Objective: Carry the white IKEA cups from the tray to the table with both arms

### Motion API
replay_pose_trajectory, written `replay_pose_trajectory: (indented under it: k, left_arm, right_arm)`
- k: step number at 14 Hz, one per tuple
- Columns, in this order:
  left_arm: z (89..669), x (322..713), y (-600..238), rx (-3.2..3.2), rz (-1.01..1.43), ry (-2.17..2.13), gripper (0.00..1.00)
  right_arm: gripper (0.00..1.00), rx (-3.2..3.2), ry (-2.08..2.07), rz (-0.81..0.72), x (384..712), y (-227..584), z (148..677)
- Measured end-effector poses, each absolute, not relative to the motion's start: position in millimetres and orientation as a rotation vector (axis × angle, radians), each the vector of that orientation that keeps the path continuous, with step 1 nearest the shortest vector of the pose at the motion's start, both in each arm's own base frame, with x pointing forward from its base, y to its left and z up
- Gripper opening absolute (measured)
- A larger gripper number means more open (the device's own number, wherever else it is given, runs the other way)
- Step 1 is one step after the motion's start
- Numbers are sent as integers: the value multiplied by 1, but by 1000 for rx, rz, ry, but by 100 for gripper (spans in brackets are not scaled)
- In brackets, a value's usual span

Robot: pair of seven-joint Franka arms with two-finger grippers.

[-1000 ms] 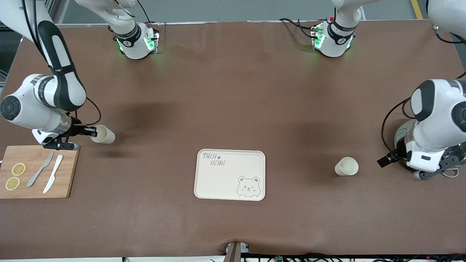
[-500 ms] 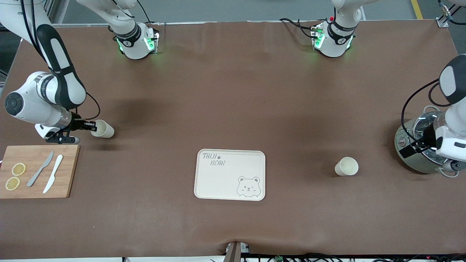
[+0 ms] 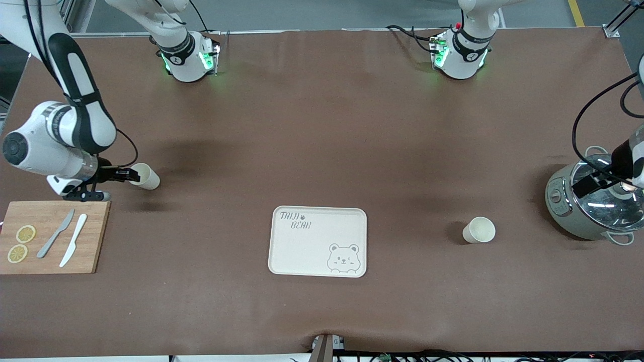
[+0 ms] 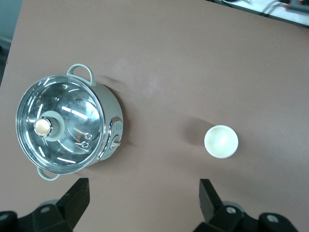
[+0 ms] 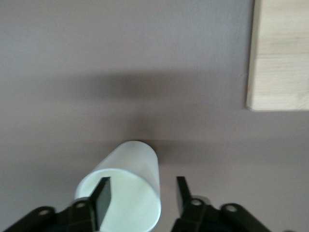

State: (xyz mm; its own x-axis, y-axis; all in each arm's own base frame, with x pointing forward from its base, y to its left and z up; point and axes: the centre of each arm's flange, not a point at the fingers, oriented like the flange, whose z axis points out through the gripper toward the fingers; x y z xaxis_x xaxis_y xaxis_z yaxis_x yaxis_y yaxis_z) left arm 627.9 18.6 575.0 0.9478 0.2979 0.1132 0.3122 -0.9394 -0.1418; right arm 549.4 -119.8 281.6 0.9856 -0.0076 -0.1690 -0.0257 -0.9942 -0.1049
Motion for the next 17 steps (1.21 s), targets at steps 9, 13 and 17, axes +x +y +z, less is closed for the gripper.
replay_pose_trajectory:
  k: [9, 13, 17]
  left_arm:
    - [625, 605, 15, -2978, -116, -378, 100]
    - [639, 593, 11, -2970, -105, -370, 100]
    - [642, 588, -2, -3062, -82, -365, 100]
  right_arm:
    - [100, -3077, -142, 173, 619, -103, 542]
    - [100, -3077, -153, 153, 602, -97, 595]
    - [100, -3080, 6, 97, 551, -92, 649]
